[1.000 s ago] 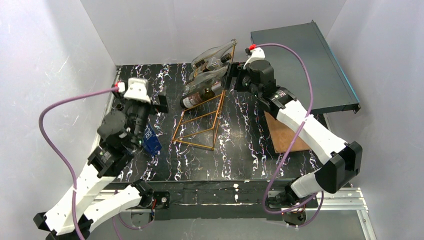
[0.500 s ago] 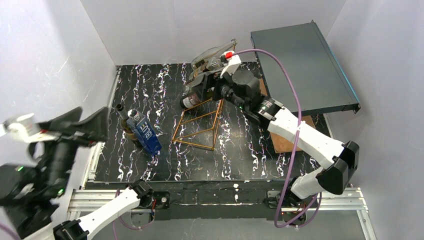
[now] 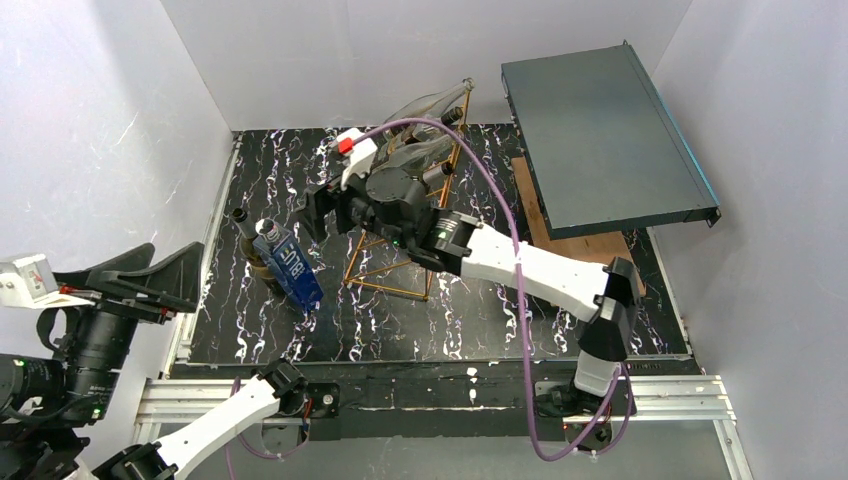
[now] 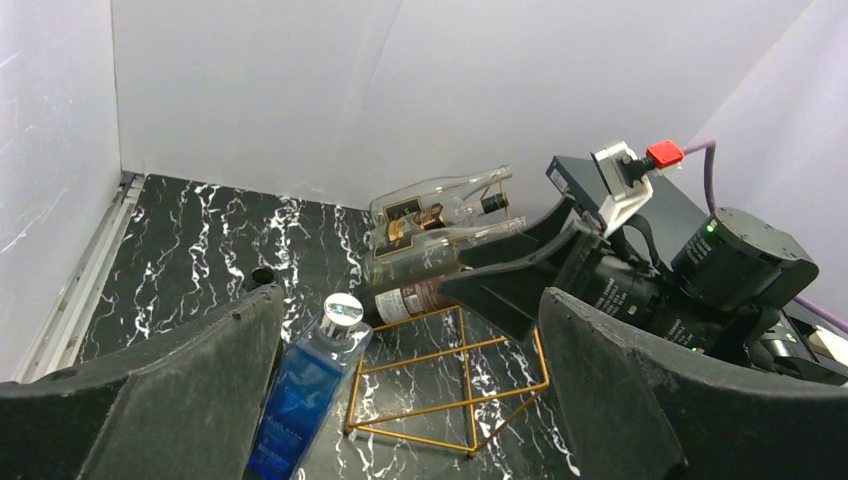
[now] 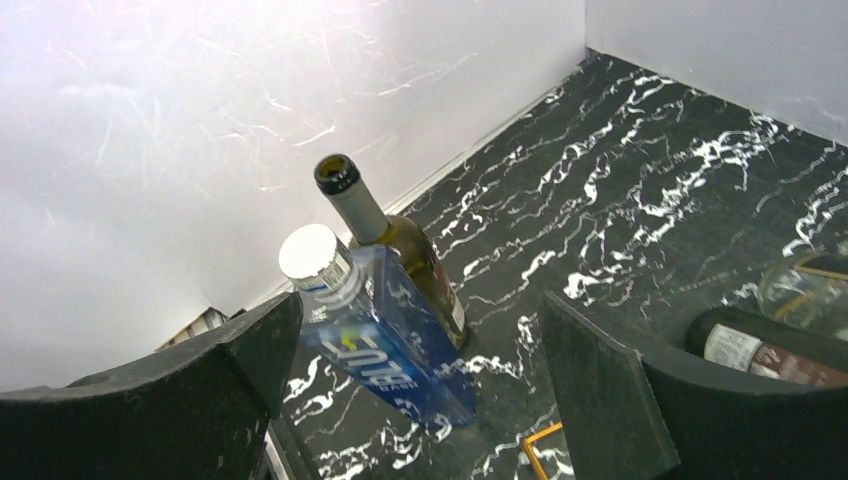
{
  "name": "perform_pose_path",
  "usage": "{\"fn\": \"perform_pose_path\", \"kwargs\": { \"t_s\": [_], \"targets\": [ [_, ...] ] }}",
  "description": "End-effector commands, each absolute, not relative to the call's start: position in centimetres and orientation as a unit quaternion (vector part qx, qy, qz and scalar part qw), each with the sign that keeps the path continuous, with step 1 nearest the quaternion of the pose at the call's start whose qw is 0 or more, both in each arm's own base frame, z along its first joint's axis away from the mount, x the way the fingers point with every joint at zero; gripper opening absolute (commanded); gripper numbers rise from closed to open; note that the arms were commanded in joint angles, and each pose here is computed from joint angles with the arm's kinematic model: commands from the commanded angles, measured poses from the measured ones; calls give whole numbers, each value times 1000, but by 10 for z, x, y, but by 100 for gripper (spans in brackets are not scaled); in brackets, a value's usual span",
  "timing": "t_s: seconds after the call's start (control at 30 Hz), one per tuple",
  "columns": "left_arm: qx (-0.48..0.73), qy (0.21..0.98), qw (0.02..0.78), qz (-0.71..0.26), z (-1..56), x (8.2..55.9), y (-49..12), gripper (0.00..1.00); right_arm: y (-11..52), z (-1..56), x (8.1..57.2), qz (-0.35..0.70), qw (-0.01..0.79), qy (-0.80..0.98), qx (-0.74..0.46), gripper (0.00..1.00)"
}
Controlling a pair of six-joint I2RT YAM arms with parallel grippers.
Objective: Put the wine bottle on the wine rack
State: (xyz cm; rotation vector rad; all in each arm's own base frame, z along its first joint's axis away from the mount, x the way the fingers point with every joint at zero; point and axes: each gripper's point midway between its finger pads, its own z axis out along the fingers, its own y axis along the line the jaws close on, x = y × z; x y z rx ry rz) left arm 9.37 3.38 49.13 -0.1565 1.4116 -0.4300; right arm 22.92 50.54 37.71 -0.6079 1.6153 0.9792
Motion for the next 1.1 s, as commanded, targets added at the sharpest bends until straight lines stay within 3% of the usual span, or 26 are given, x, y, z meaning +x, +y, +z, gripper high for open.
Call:
{"fn": "perform_pose_path", "kwargs": {
  "t_s": [0.0,0.53,0.8,1.07],
  "targets": [
    [-63,668,717,-188,482,106,20,99,520,415,230,417,581,655,-242,97],
    [-73,667,715,-196,477,105,21,99,587,383,198,414,556,666,-277,100],
    [-73,659,723,-196,479,99,28,99,604,368,195,399,562,664,-291,79],
    [-70,663,719,-198,474,100,25,100,612,354,199,377,574,664,-295,73]
  ]
}}
